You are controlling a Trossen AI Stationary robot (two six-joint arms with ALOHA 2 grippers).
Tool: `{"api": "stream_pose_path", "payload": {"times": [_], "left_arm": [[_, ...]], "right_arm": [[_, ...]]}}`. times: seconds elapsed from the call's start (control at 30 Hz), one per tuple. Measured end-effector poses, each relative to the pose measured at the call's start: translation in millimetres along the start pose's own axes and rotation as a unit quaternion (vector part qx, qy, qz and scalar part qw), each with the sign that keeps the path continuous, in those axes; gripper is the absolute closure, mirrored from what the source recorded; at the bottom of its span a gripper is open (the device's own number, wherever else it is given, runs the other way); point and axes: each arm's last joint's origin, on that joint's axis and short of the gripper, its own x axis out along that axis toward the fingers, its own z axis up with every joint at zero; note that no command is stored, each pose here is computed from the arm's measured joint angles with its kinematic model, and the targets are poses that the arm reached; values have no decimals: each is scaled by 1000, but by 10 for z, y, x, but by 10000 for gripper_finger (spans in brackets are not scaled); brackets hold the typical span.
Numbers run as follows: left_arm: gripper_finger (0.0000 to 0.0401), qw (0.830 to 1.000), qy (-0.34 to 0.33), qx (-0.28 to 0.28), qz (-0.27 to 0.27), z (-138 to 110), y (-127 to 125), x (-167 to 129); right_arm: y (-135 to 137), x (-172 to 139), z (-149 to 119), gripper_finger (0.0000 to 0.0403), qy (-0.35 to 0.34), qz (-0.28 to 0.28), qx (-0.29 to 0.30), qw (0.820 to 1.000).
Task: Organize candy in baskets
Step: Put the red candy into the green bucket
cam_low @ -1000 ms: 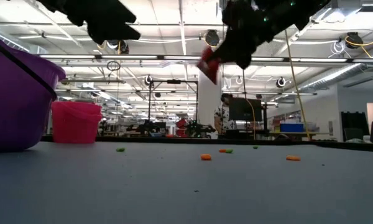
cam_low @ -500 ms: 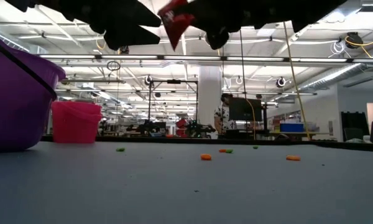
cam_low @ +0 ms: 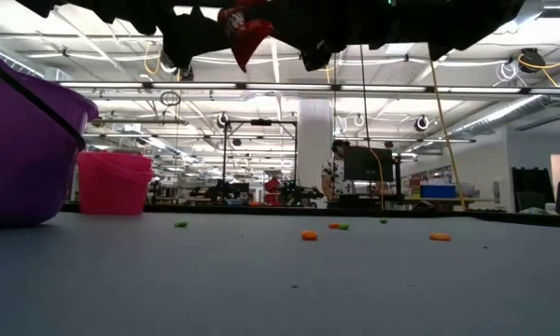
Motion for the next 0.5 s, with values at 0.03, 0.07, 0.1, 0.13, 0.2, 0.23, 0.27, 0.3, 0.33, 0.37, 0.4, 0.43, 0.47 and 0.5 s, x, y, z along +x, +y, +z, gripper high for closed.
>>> {"api": "stream_pose_path", "payload": {"times": [0.03, 0.07, 0.1, 0.13, 0.2, 0.23, 0.27, 0.3, 0.33, 0.37, 0.4, 0.43, 0.47, 0.5], "left_arm": [[130, 1000, 1, 2, 1, -1, 4, 1], [136, 1000, 0, 2, 1, -1, 5, 1], [144, 1000, 0, 1, 2, 2, 9, 2], [153, 1000, 0, 1, 2, 2, 11, 3], [174, 1000, 1, 2, 4, -1, 19, 5], [186, 1000, 1, 1, 5, 0, 24, 6], [198, 1000, 1, 1, 6, 2, 30, 8], [209, 1000, 0, 1, 8, 4, 37, 9], [221, 1000, 0, 1, 10, 5, 46, 11], [233, 1000, 0, 0, 13, 5, 59, 14], [243, 1000, -1, -1, 16, 7, 68, 16], [253, 1000, -1, -1, 20, 9, 81, 19], [262, 1000, -1, -2, 25, 11, 96, 22], [270, 1000, -1, -2, 29, 11, 109, 25]], "right_arm": [[-1, 0, 7, 389, -3, -1, 0, 1000], [0, 0, 15, 389, -8, -1, 0, 1000], [6, 0, 20, 389, -10, 0, 0, 1000], [8, -1, 23, 389, -10, 0, 1, 1000], [13, -1, 22, 389, -10, 1, 2, 1000], [12, -1, 24, 389, -11, 1, 2, 1000], [10, -1, 28, 389, -13, 0, 2, 1000], [11, -1, 34, 389, -16, 0, 6, 1000], [10, -1, 39, 389, -18, 0, 15, 1000], [8, -1, 40, 388, -19, 0, 24, 1000], [0, -1, 42, 385, -21, -2, 34, 999], [-13, -1, 42, 382, -22, -4, 40, 999], [-22, -1, 41, 376, -21, -5, 43, 999], [-23, -1, 41, 370, -21, -6, 44, 999]]}}
